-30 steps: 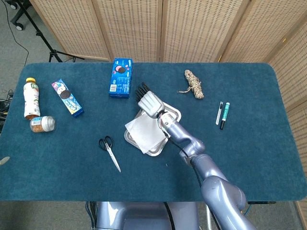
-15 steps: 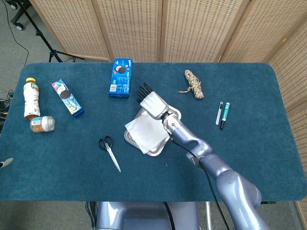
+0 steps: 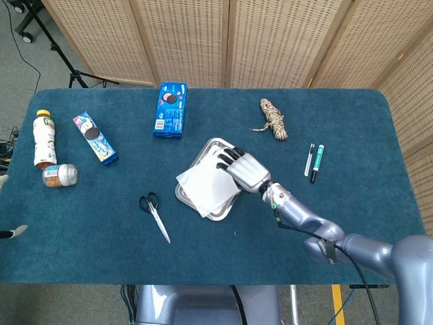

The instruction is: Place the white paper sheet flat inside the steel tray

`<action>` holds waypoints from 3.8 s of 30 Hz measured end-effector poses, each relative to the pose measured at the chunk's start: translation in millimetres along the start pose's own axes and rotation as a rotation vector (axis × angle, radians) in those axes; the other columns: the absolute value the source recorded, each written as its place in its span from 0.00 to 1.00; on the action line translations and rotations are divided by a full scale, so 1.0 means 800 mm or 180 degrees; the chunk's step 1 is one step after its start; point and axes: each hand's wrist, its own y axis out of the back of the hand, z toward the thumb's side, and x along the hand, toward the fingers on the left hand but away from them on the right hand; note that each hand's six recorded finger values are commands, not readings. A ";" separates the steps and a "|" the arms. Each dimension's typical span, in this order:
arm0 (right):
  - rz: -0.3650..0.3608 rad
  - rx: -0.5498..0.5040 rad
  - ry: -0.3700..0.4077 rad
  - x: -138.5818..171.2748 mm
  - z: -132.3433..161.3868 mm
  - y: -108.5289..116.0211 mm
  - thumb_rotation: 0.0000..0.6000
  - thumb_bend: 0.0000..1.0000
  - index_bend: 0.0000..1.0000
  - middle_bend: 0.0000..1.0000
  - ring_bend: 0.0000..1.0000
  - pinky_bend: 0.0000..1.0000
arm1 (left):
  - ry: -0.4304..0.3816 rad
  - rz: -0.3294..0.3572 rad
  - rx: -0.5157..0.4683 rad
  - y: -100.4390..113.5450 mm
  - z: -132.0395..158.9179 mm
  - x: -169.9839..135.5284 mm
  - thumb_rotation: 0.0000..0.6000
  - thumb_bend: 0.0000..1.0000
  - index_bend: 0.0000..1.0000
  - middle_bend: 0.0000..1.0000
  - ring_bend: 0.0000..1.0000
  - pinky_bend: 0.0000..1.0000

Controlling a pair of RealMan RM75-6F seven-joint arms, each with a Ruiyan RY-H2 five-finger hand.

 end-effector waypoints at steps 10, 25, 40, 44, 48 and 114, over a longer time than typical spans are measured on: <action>0.0463 0.0069 -0.0408 0.030 -0.035 -0.034 1.00 1.00 0.00 0.00 0.00 0.00 | -0.0008 0.0006 0.0025 -0.002 0.004 -0.001 1.00 0.00 0.00 0.00 0.00 0.00; 0.0668 0.0172 -0.0340 0.030 -0.007 -0.061 1.00 1.00 0.00 0.00 0.00 0.00 | -0.0001 -0.0015 0.0056 -0.005 0.004 0.001 1.00 0.00 0.00 0.00 0.00 0.00; 0.0769 0.0269 -0.0285 0.018 0.016 -0.076 1.00 1.00 0.00 0.00 0.00 0.00 | 0.0015 -0.0017 0.0056 -0.005 0.003 0.002 1.00 0.00 0.00 0.00 0.00 0.00; 0.0791 0.0303 -0.0288 0.015 0.022 -0.081 1.00 1.00 0.00 0.01 0.00 0.00 | 0.0019 -0.0018 0.0052 -0.005 0.002 0.003 1.00 0.00 0.00 0.00 0.00 0.00; 0.0807 0.0388 -0.0293 0.013 0.023 -0.088 1.00 1.00 0.00 0.01 0.00 0.00 | 0.0021 -0.0016 0.0043 -0.005 0.001 0.003 1.00 0.00 0.00 0.00 0.00 0.00; 0.0546 0.1324 -0.0415 -0.038 -0.004 -0.084 1.00 1.00 0.00 0.01 0.00 0.00 | 0.0037 -0.0050 0.0032 -0.006 0.001 0.005 1.00 0.00 0.00 0.00 0.00 0.00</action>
